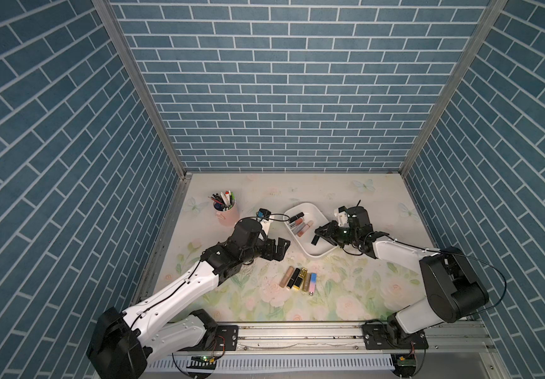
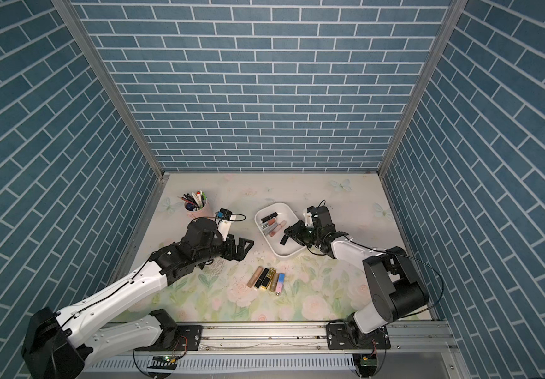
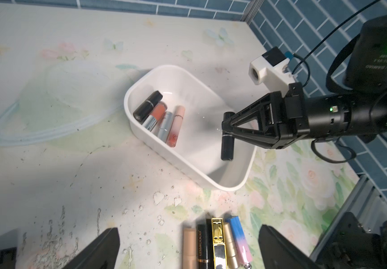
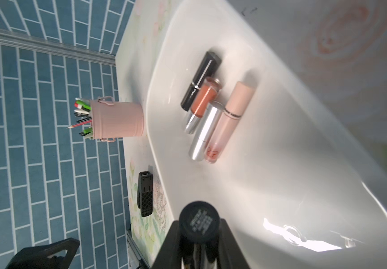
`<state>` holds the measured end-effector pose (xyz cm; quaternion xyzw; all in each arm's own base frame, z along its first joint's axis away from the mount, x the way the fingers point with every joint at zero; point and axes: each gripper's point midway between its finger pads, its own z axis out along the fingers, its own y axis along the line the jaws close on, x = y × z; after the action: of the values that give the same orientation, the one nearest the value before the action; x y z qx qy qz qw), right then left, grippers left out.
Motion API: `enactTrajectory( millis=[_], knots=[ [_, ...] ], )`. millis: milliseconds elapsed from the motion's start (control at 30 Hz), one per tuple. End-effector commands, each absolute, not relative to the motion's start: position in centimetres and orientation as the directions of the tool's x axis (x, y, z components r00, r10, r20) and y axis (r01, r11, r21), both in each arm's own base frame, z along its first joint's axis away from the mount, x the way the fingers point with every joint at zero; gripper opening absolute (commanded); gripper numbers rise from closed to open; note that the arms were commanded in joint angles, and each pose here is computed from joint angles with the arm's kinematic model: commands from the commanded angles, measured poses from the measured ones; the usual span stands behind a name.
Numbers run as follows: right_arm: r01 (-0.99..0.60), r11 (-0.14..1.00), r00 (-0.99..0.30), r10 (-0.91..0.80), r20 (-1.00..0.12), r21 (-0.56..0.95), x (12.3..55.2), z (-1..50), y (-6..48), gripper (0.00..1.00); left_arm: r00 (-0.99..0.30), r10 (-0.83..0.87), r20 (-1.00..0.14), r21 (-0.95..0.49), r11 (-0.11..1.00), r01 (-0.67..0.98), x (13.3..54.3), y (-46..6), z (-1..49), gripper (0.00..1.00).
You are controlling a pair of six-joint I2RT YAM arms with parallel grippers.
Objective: Put the lipstick into the storage box
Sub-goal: Place the lipstick in the storage box.
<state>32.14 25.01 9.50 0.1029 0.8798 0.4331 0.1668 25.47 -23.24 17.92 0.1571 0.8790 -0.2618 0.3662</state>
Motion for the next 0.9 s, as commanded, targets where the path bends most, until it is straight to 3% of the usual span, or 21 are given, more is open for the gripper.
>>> enactTrajectory(
  millis=[0, 467, 867],
  knots=[
    [0.077, 0.603, -0.902, 0.382, -0.203, 0.794, 33.9, 9.5, 24.9, 0.10, -0.681, 0.130, -0.721, -0.292, 0.834, 0.469, 25.3, -23.0, 16.6, 1.00],
    [0.155, 0.621, -0.889, 0.426, -0.165, 0.768, 36.4, 6.4, 25.4, 0.16, -0.696, 0.235, -0.679, -0.226, 0.835, 0.502, 24.7, -23.8, 13.4, 1.00],
    [0.168, 0.609, -0.899, 0.416, -0.133, 0.775, 37.0, 5.2, 26.4, 0.30, -0.701, 0.251, -0.667, -0.224, 0.830, 0.511, 24.7, -24.2, 12.7, 0.99]
  ],
)
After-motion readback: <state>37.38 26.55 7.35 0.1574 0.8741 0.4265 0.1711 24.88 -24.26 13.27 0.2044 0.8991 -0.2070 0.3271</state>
